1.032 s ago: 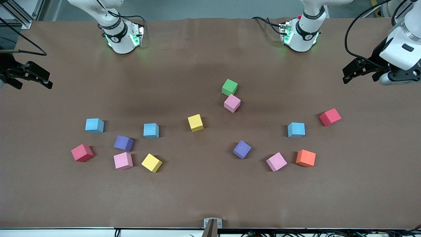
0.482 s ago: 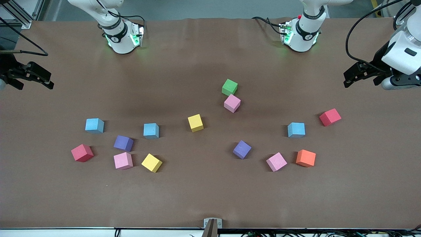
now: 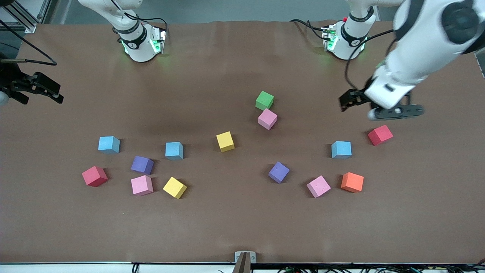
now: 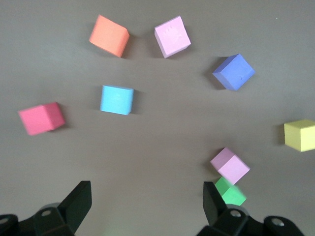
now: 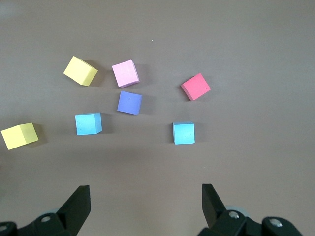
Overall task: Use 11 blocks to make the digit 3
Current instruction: 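Reach the left gripper to the green cube while the right gripper reaches the blue cube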
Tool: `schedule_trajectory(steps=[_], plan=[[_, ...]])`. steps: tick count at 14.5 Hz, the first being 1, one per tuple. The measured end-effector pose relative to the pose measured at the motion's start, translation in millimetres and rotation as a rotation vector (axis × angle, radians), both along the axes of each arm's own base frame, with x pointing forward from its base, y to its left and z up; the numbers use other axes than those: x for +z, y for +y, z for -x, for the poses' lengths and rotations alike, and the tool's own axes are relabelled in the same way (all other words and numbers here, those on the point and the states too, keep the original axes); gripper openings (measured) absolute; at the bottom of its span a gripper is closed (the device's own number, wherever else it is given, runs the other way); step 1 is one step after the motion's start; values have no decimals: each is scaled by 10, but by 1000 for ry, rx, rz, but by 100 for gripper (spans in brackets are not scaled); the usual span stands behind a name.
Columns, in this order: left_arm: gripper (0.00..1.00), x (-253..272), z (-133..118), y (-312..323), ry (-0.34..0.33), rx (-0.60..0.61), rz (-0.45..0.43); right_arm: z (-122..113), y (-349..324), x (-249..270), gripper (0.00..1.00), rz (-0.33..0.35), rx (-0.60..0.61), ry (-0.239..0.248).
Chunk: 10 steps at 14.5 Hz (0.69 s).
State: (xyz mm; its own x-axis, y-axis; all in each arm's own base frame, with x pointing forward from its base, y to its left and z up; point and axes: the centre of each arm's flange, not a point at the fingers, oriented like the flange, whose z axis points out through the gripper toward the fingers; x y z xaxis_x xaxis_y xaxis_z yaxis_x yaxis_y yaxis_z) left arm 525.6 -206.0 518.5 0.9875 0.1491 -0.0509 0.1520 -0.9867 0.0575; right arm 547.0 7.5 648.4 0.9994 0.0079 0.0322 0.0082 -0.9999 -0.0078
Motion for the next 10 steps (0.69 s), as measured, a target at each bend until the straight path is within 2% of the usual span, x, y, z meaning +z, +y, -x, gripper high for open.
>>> schedule_trajectory(steps=[5, 8, 10], plan=[[100, -897, 590, -920, -1, 346, 0, -103, 308, -201, 100, -4, 56, 34], [100, -1390, 1010, -1276, 46, 539, -34, -268, 900, -533, 100, -7, 156, 53], [100, -1613, 1235, -1451, 73, 618, -73, -358, 1325, -854, 100, -6, 220, 84]])
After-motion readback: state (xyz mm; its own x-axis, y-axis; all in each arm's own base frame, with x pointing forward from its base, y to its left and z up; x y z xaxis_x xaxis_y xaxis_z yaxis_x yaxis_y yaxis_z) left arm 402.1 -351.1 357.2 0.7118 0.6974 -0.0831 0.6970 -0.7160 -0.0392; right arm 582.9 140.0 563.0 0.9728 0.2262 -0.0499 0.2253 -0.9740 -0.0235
